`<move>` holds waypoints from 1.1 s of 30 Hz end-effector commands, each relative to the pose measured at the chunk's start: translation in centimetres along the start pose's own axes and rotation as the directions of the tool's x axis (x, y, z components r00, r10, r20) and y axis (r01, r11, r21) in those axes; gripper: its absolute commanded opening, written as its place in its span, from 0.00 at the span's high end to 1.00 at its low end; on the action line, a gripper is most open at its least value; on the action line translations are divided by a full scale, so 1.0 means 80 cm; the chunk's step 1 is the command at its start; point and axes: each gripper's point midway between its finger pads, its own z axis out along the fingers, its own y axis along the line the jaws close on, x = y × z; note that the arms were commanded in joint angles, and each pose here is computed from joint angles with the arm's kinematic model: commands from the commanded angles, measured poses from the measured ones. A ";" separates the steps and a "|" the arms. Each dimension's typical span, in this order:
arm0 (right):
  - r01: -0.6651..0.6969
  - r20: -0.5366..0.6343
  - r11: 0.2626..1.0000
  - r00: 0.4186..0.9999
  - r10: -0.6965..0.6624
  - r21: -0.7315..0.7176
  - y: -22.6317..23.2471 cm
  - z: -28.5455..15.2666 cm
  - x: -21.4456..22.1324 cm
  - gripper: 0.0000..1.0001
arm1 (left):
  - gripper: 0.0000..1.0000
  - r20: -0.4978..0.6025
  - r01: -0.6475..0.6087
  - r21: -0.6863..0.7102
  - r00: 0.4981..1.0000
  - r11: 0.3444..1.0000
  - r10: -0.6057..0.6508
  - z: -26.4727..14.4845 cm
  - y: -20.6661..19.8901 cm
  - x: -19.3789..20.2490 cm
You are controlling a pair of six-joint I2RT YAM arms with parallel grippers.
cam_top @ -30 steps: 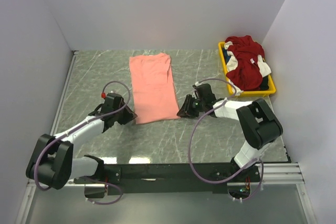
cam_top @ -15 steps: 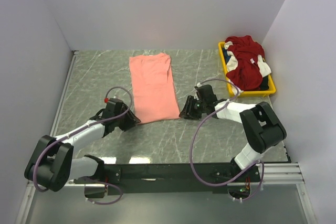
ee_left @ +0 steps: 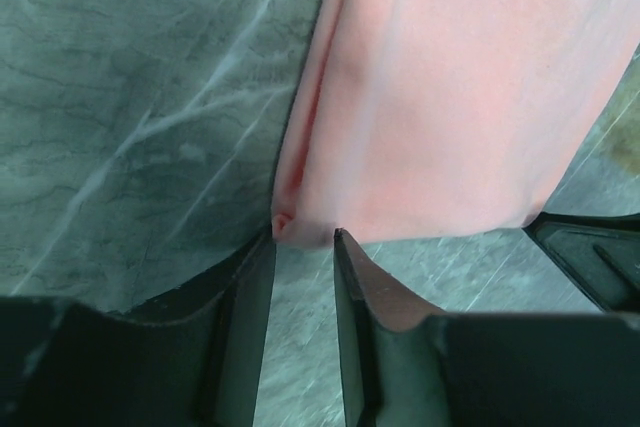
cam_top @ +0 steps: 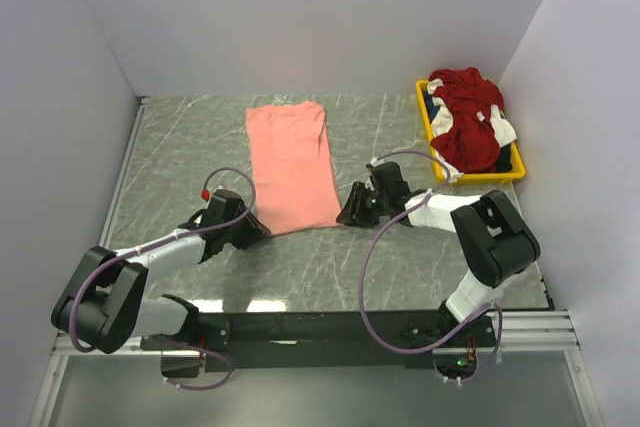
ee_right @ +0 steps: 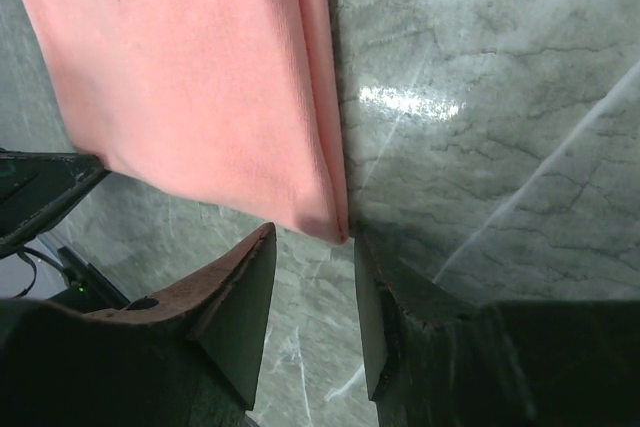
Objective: Fold and stack the t-shirts
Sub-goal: Fold the tshirt
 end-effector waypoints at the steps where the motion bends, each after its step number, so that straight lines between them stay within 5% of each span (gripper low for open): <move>1: 0.000 -0.018 0.999 1.000 0.000 0.033 -0.011 0.011 0.009 0.55 | 0.65 0.034 0.011 -0.052 0.999 0.999 -0.009 0.003 0.019 -0.002; 13: 0.002 -0.024 1.000 1.000 -0.001 0.009 0.000 0.017 0.008 0.76 | 0.82 0.074 0.006 -0.076 0.997 0.997 0.000 -0.005 0.019 -0.011; 18: 0.003 -0.020 1.000 1.000 -0.003 -0.005 0.006 0.014 0.006 0.91 | 0.99 0.074 -0.011 -0.067 0.997 0.998 0.016 -0.007 0.015 -0.012; 22: 0.012 -0.013 1.000 1.000 -0.013 -0.017 0.008 0.007 0.008 1.00 | 0.99 0.087 -0.028 -0.053 0.996 0.998 0.033 -0.016 0.006 -0.015; 33: 0.033 0.016 0.997 0.999 -0.032 -0.071 0.017 -0.033 0.042 1.00 | 0.99 0.070 -0.070 -0.022 0.995 0.997 0.072 -0.051 -0.001 0.015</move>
